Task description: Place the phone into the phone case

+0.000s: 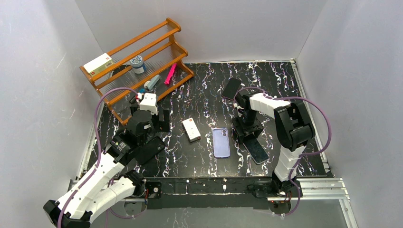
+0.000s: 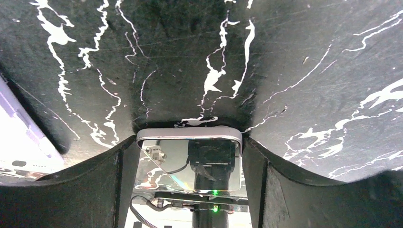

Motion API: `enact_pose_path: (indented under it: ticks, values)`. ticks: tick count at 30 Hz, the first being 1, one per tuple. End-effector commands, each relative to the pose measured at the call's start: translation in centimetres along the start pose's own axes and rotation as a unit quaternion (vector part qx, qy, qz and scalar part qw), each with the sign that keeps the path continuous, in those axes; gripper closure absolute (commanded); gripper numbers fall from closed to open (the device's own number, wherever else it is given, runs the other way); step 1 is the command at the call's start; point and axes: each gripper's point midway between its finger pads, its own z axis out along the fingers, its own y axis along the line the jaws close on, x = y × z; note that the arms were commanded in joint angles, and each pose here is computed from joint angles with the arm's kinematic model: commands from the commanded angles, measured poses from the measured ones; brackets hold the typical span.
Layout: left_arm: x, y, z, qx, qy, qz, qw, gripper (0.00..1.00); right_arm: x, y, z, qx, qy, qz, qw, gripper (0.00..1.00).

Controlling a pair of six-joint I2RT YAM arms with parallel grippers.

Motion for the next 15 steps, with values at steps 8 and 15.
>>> enact_pose_path:
  ticks: [8, 15]
  values:
    - [0.4, 0.9, 0.1, -0.025, 0.003, 0.000, 1.000, 0.02, -5.8, 0.4, -1.7, -0.014, -0.083, -0.001, 0.996, 0.42]
    - [0.7, 1.4, 0.3, -0.040, 0.009, 0.003, 0.999, 0.02, -11.7, -1.6, -2.3, -0.026, -0.149, 0.076, 0.985, 0.42]
